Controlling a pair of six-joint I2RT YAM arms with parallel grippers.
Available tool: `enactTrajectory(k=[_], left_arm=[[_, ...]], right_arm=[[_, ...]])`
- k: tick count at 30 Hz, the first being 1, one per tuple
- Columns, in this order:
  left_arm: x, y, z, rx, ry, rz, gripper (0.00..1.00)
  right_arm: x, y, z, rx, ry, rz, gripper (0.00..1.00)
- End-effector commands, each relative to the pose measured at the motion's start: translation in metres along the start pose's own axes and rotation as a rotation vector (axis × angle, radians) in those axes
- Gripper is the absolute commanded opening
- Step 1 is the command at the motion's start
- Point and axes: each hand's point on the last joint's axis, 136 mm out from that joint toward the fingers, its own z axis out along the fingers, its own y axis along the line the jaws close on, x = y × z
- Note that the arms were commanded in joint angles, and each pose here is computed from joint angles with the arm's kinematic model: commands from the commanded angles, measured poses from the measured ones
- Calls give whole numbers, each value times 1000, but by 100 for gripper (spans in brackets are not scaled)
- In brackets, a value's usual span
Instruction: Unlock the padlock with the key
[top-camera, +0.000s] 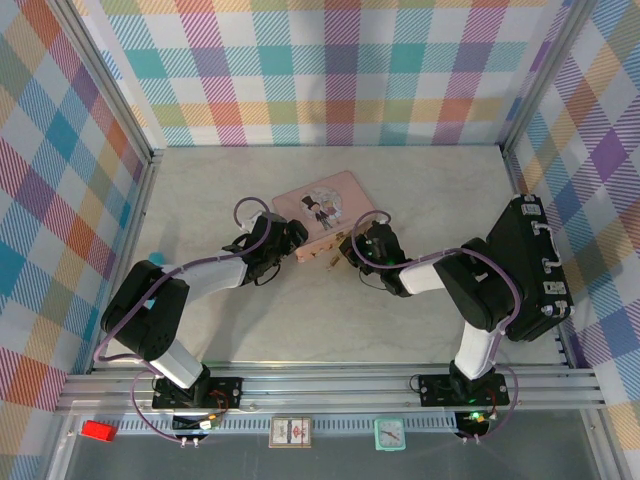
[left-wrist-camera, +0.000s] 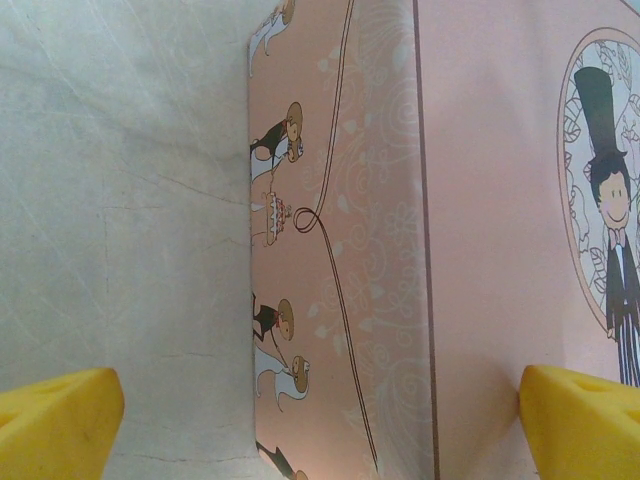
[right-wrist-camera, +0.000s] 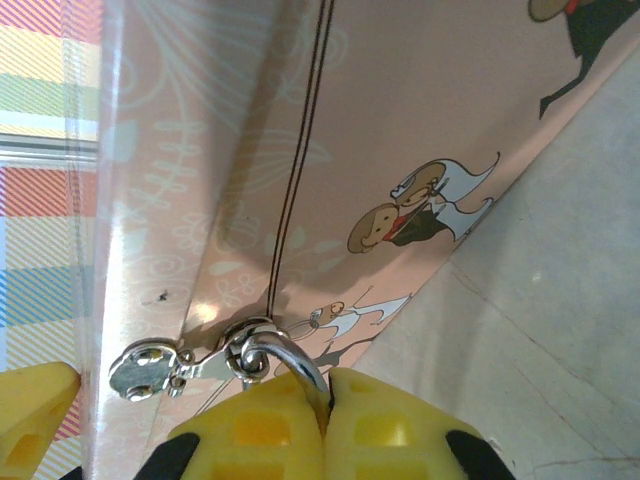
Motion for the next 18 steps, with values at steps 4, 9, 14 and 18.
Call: enactTrajectory(k=[4, 9, 14, 18], left_arm=[[32, 54, 5, -176, 108, 50, 99], [31, 49, 8, -170, 114, 55, 99], [31, 49, 9, -173, 115, 57, 99], [30, 47, 9, -169, 116, 59, 99]], right_arm=[[-29, 6, -7, 6, -110, 38, 0], [-34, 1, -14, 51, -132, 18, 0], [-34, 4, -13, 36, -116, 2, 0], [-23, -2, -6, 43, -62, 2, 0]])
